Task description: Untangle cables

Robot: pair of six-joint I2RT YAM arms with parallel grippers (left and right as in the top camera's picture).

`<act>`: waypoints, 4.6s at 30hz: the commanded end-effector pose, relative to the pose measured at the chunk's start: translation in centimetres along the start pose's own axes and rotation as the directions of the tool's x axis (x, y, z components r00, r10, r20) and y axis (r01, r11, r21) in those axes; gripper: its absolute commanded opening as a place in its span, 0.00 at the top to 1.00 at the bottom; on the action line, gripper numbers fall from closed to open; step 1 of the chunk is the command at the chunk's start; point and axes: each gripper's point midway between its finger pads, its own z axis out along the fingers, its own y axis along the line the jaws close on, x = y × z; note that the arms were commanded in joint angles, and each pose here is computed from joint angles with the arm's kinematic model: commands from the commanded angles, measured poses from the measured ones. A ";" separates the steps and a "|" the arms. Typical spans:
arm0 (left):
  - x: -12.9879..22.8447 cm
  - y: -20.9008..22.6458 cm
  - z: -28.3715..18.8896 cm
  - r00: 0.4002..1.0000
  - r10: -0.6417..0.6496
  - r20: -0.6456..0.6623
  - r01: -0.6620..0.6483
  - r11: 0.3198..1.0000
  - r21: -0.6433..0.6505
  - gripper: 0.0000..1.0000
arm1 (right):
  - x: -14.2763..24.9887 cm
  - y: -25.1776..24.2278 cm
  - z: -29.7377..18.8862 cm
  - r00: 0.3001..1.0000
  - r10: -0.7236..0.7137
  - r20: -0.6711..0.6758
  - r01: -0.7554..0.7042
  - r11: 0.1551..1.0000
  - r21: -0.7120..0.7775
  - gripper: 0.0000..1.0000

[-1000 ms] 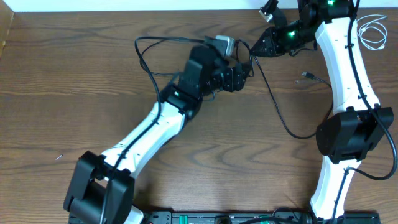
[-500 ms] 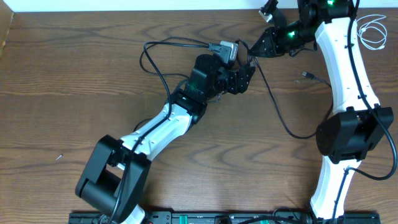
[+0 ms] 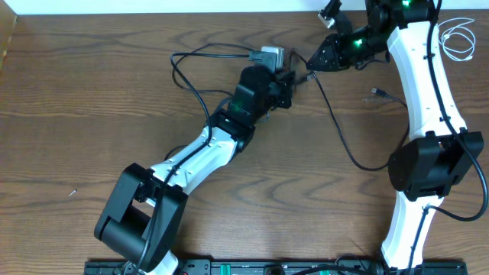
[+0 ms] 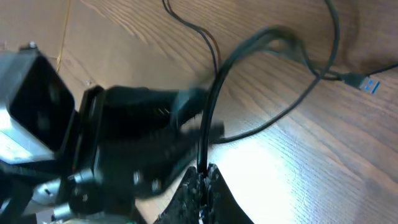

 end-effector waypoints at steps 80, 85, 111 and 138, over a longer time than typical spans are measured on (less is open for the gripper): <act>6.3 16.4 -5.5 0.934 -0.220 -0.283 0.055 0.868 -0.494 0.92 | 3.6 -10.1 -45.0 0.586 -0.255 0.769 -0.649 0.421 0.634 0.99; 6.3 16.4 -5.5 0.934 -0.220 -0.283 0.055 0.868 -0.494 0.92 | 6.4 -10.8 -50.5 0.518 -0.327 0.791 -0.749 0.273 0.603 0.99; 6.6 16.5 -5.7 0.929 -0.226 -0.294 0.052 0.865 -0.499 0.92 | 8.7 -31.7 -40.4 0.661 0.089 0.745 -0.739 0.248 0.626 0.62; 6.7 16.5 -5.7 0.928 -0.227 -0.297 0.051 0.865 -0.500 0.92 | 11.8 -22.4 -12.6 0.780 0.624 0.034 -0.548 0.657 0.518 0.34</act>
